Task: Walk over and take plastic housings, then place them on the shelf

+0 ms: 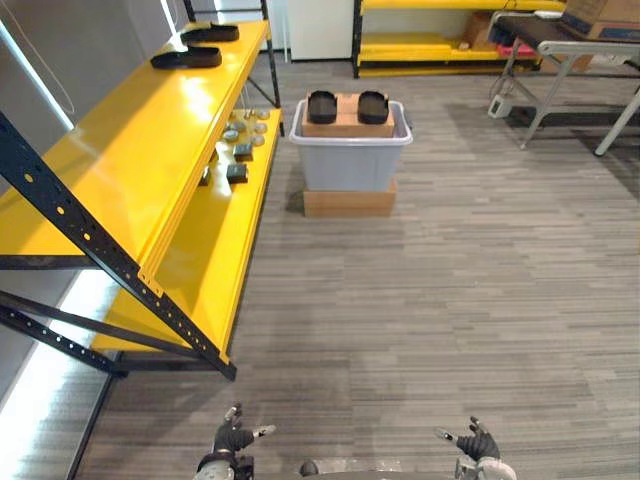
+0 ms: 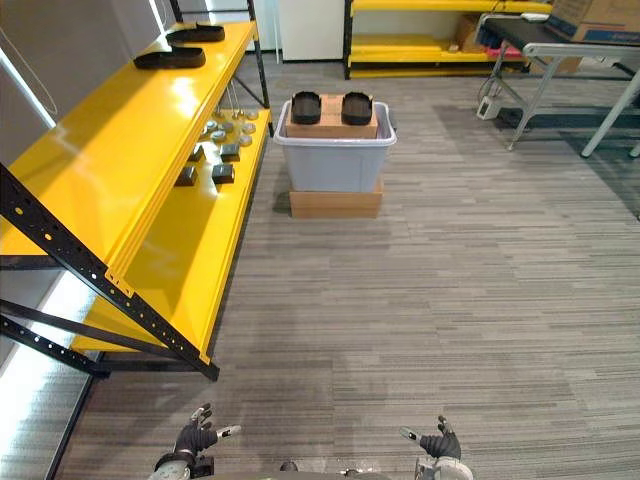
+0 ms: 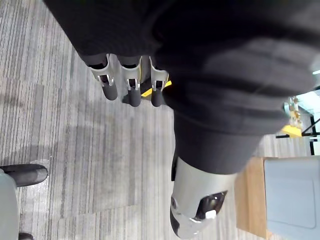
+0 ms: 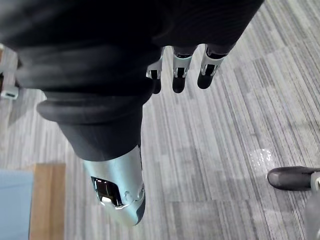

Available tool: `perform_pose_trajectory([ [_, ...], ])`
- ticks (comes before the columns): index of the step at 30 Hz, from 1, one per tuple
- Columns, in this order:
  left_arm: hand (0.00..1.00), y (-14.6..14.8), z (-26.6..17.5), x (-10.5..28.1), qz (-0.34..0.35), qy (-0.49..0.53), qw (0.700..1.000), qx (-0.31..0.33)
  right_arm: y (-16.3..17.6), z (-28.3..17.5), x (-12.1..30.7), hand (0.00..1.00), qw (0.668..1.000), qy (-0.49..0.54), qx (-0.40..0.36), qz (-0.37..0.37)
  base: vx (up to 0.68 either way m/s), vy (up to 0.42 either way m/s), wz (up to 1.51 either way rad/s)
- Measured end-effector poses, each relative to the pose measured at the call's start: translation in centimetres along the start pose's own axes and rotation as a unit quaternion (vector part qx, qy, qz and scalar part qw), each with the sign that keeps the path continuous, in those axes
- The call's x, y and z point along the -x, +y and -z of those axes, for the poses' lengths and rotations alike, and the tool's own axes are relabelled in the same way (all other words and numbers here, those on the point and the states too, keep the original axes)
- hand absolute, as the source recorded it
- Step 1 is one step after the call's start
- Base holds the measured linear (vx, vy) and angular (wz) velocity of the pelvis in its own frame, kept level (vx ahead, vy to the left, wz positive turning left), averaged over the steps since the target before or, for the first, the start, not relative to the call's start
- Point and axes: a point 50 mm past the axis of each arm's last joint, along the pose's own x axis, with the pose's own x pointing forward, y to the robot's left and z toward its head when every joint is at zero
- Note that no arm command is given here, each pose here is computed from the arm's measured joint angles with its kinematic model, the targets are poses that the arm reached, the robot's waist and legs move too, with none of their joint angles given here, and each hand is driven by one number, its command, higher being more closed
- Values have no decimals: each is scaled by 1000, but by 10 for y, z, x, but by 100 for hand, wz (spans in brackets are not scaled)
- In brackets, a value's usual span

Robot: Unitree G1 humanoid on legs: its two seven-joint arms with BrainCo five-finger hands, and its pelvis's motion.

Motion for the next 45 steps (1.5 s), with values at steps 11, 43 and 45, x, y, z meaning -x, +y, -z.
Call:
perform_pose_trajectory([
  [11, 0, 14, -9, -1, -31, -19, 999, 34, -14, -11, -4, 0, 1000, -18, -13, 13, -1, -6, -3],
  [43, 0, 21, -66, -9, -59, -121, 988, 70, -8, -83, -20, 0, 992, -106, -64, 23, 168, 23, -3],
  [45, 0, 16, -67, -9, -53, -121, 989, 72, -9, -86, -20, 0, 992, -109, -64, 25, 637, -215, 39],
])
